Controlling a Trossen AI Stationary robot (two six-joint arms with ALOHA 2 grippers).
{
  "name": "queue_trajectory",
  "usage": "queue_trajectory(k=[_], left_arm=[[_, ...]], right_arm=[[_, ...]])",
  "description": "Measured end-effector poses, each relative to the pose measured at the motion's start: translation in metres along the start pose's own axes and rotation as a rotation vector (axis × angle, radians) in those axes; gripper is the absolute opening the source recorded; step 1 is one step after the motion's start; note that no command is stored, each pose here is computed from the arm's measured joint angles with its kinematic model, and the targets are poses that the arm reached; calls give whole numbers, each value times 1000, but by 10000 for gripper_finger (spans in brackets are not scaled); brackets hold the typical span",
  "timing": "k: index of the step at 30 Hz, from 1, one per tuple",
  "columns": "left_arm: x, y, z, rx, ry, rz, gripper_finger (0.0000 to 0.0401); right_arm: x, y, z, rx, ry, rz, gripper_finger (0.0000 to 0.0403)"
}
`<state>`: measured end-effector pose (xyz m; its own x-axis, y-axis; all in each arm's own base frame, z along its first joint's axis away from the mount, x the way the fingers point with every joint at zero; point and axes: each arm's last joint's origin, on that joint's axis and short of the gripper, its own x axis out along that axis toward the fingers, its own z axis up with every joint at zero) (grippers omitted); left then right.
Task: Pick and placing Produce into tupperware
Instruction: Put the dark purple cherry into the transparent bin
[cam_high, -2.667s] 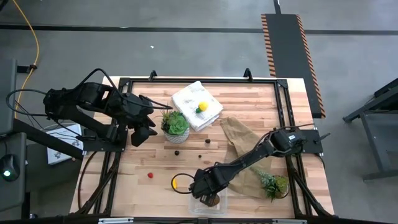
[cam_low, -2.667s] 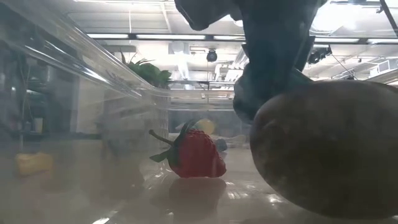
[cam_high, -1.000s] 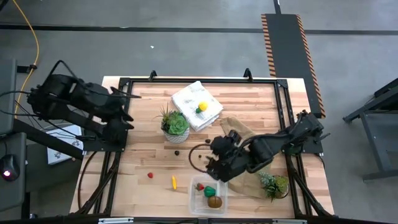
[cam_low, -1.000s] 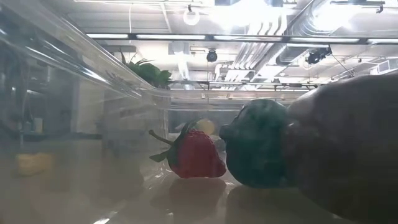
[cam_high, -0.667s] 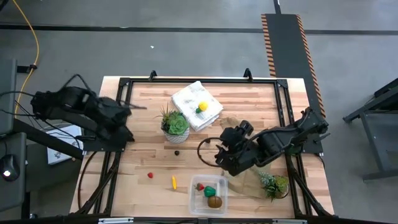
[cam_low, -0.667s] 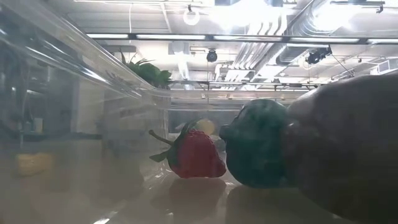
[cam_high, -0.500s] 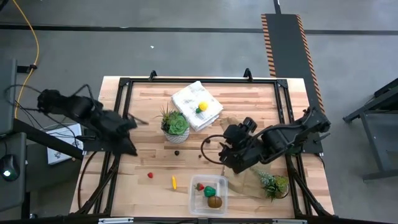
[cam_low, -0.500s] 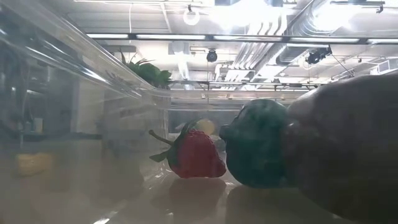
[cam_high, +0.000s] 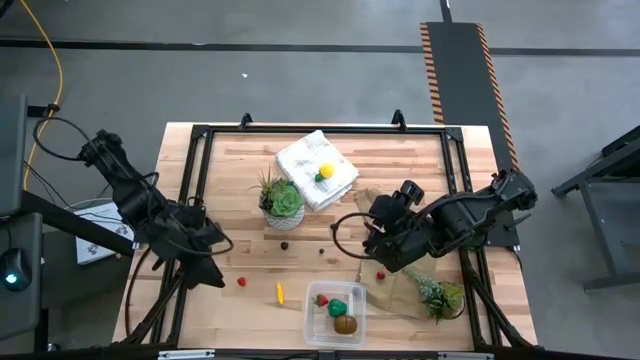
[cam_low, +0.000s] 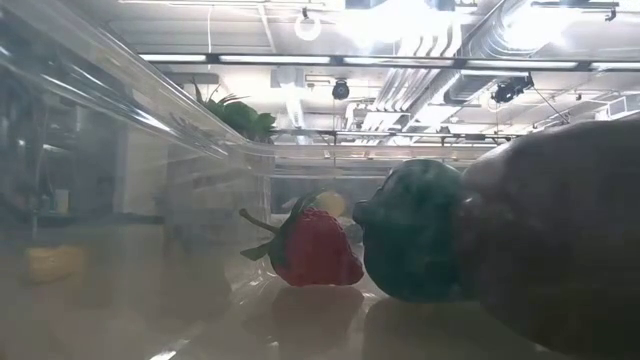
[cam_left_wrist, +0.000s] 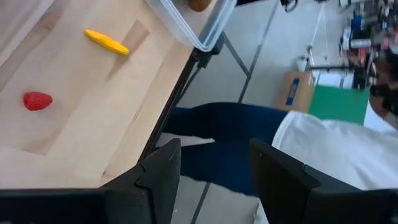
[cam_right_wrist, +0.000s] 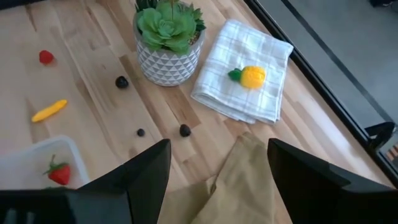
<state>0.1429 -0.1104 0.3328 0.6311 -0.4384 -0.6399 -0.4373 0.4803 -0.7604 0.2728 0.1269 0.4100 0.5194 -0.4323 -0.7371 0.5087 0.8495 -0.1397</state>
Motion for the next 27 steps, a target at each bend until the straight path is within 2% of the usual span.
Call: queue_trajectory(k=[5, 14, 27], left_arm=[[18, -5, -14, -40, -45, 41, 179], [47, 1, -53, -110, -238, 160, 179], [80, 23, -66, -125, -306, 430, 179]], right_arm=[[0, -2, -1, -26, 11, -13, 259], [-6, -11, 1, -9, -10, -17, 259], [1, -26, 11, 26, 3, -38, 259]])
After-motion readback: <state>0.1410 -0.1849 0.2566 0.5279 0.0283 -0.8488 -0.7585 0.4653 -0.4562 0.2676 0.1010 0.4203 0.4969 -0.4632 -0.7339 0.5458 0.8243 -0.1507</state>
